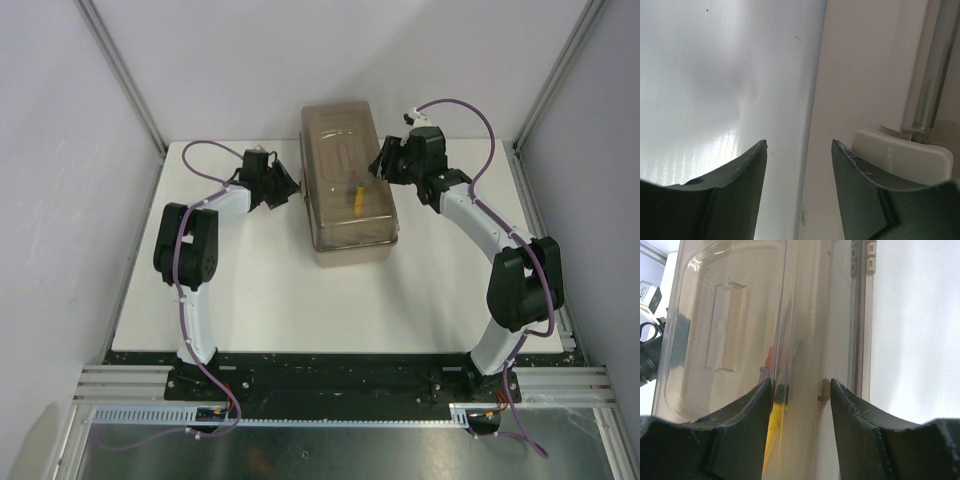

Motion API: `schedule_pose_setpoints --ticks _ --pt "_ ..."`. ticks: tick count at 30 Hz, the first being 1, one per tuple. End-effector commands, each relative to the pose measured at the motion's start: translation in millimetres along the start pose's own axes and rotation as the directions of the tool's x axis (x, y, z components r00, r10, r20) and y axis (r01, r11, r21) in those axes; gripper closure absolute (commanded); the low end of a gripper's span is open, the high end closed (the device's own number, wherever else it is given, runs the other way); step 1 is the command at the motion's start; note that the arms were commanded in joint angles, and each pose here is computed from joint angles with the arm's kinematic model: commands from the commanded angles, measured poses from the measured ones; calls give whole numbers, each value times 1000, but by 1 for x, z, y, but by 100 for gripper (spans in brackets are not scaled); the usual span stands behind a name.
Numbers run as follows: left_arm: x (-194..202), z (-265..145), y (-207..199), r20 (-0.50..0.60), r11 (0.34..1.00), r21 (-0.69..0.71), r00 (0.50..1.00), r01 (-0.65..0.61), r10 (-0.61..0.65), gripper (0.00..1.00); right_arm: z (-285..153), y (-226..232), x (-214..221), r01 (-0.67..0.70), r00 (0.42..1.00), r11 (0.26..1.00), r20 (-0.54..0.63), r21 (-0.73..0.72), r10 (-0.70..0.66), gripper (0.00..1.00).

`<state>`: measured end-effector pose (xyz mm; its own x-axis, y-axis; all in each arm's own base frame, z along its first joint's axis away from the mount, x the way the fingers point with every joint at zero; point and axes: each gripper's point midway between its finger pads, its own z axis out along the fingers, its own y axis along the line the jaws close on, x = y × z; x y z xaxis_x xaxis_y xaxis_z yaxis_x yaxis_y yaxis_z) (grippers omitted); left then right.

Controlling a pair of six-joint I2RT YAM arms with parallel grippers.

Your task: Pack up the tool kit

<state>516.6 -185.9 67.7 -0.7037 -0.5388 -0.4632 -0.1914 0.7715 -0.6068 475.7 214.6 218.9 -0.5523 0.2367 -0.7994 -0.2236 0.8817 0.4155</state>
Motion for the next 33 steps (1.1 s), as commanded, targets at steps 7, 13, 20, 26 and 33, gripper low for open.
schedule_pose_setpoints --ticks 7,13,20,26,33 --pt "20 -21 -106 -36 900 434 998 -25 45 41 10 19 105 -4 946 996 -322 -90 -26 49" --pt "13 -28 -110 14 889 456 999 -45 44 41 11 22 105 -6 948 996 -318 -93 -24 50" --pt "-3 -32 -63 60 943 332 998 -20 0 36 10 15 83 -16 967 998 -253 -65 -1 49" --pt "-45 -64 -29 157 982 165 986 -88 62 19 3 15 42 -38 990 996 -139 -86 26 40" --pt "-81 -126 -62 277 944 205 940 -260 199 2 -8 18 7 -32 999 993 -40 -111 28 24"
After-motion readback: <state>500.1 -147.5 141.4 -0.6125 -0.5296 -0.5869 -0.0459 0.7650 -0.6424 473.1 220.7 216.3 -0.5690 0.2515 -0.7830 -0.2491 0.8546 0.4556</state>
